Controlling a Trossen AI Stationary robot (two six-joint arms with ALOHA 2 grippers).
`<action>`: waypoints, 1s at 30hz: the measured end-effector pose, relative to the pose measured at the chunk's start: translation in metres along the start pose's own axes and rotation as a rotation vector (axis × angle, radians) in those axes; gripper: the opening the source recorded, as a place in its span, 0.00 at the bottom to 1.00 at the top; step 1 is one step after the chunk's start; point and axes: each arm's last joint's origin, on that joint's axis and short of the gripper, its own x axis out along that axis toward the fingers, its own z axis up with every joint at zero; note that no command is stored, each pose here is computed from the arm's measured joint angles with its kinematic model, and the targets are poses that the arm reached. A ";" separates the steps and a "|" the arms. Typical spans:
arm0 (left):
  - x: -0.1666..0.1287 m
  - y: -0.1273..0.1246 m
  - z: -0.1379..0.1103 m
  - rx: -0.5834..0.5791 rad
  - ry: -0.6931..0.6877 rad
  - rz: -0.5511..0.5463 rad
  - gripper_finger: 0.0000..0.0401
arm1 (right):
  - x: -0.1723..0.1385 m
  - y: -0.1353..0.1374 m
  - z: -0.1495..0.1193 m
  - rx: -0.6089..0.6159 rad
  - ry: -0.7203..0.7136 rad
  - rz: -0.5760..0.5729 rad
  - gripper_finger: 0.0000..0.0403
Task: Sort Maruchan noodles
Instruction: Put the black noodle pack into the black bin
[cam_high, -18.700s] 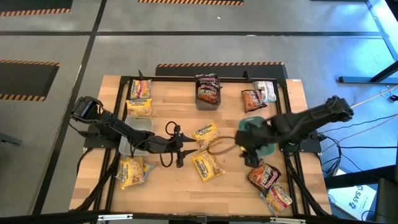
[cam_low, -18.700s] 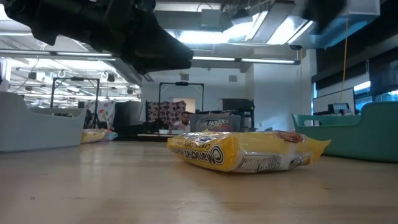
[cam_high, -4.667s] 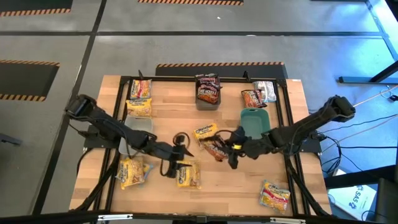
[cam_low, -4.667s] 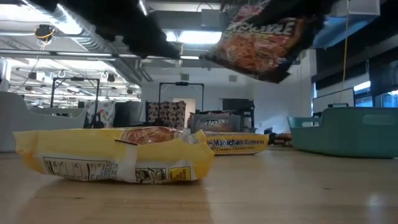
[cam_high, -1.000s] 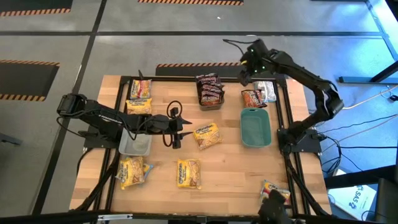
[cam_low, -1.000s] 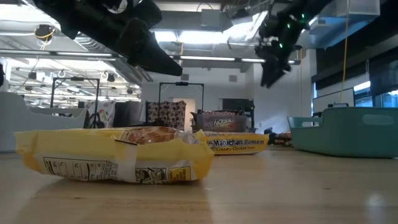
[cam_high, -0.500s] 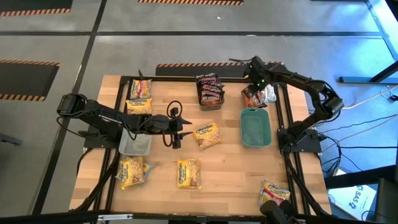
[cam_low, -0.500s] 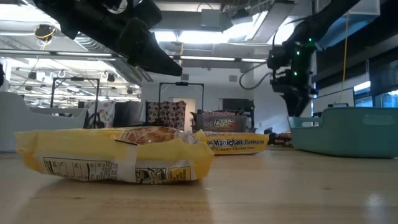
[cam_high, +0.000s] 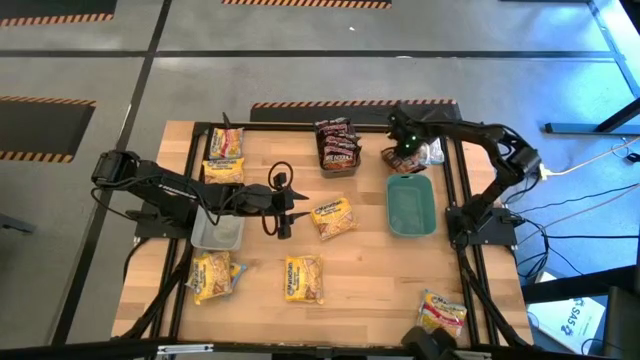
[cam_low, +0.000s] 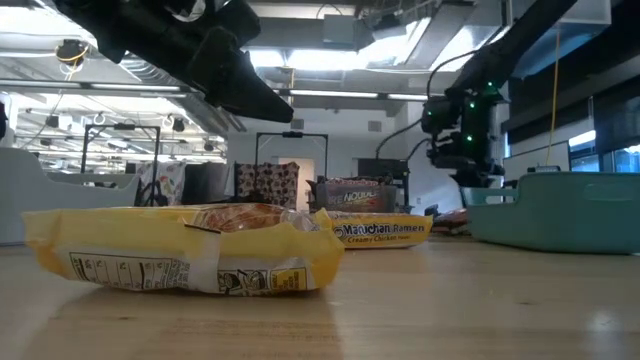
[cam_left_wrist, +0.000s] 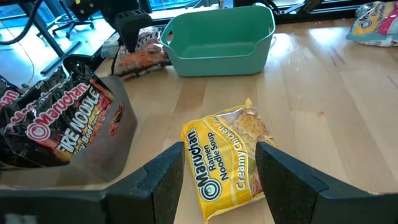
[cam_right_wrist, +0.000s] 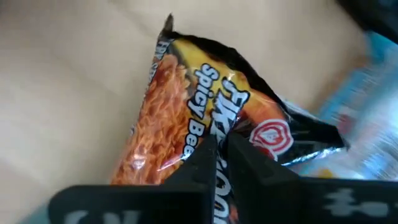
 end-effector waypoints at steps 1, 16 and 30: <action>0.000 0.000 0.000 -0.002 0.000 0.000 0.48 | 0.000 0.005 0.000 -0.016 -0.004 0.015 0.05; 0.000 0.000 0.000 0.006 0.000 0.000 0.48 | 0.010 0.078 0.003 -0.241 -0.046 0.138 0.05; 0.000 0.000 0.000 -0.058 0.000 -0.002 0.48 | 0.007 0.134 -0.016 -0.386 -0.036 0.185 0.05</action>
